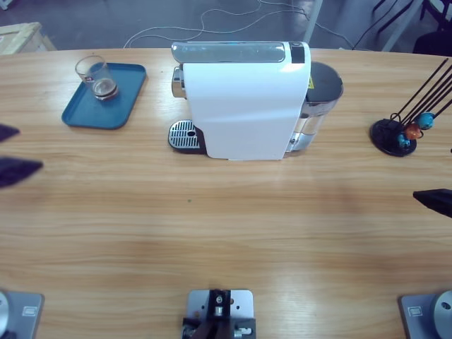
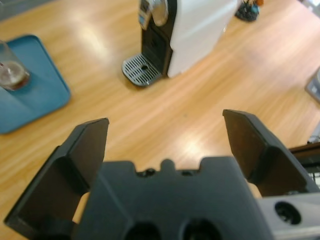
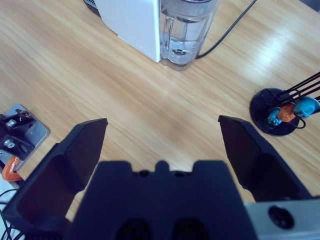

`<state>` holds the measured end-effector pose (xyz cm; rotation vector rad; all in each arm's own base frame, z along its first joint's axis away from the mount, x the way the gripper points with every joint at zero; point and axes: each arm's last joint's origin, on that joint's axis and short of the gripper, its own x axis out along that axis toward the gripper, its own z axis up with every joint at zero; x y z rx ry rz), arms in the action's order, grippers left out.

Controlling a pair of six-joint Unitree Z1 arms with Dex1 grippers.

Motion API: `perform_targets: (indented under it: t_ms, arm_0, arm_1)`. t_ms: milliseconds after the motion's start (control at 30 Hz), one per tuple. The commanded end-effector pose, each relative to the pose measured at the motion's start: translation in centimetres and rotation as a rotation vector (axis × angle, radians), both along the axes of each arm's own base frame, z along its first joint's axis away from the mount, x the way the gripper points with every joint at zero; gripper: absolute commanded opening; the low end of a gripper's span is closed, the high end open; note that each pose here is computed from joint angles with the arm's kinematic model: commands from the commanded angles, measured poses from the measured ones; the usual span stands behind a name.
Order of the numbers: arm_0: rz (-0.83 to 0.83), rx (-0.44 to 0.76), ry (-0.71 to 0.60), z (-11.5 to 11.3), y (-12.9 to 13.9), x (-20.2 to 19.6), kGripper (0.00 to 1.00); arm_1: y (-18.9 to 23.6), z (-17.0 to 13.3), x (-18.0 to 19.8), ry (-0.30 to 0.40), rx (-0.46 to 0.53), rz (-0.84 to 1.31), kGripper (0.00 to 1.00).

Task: Pour coffee

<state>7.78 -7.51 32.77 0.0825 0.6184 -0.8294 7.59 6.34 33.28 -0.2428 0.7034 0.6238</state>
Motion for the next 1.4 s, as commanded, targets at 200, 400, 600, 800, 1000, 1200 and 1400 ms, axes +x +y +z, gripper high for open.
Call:
perform_targets:
  t_ms: [200,400,600,800,1000,1200,1400]
  arm_0:
    - [-0.052,-0.002,0.058,-2.8,1.1,-2.0,1.000]
    - [-0.052,-0.007,0.048,-2.7,1.4,-2.3,1.000]
    - [-0.044,-0.001,0.024,-2.7,1.7,-2.5,1.000]
    - [-0.024,0.033,0.045,-2.8,1.2,-1.7,1.000]
    - [-0.025,0.030,0.039,-2.8,1.3,-1.9,1.000]
    - [-0.025,0.025,0.028,-2.8,1.5,-2.1,1.000]
    - [-0.025,0.027,0.031,-2.8,1.4,-2.0,1.000]
  arm_1:
    - [-2.0,-0.3,-2.1,-0.078,0.056,-0.020,1.000]
    - [-0.9,-0.7,-1.0,-0.044,0.035,-0.001,1.000]
    - [-0.5,-0.6,-0.4,-0.018,-0.013,-0.011,1.000]
    - [0.3,-0.9,0.8,0.001,-0.058,-0.019,1.000]
    - [0.3,-0.9,0.7,-0.002,-0.056,-0.019,1.000]
    - [0.1,-0.9,0.6,-0.010,-0.055,-0.025,1.000]
    - [0.0,-0.9,0.5,-0.017,-0.051,-0.029,1.000]
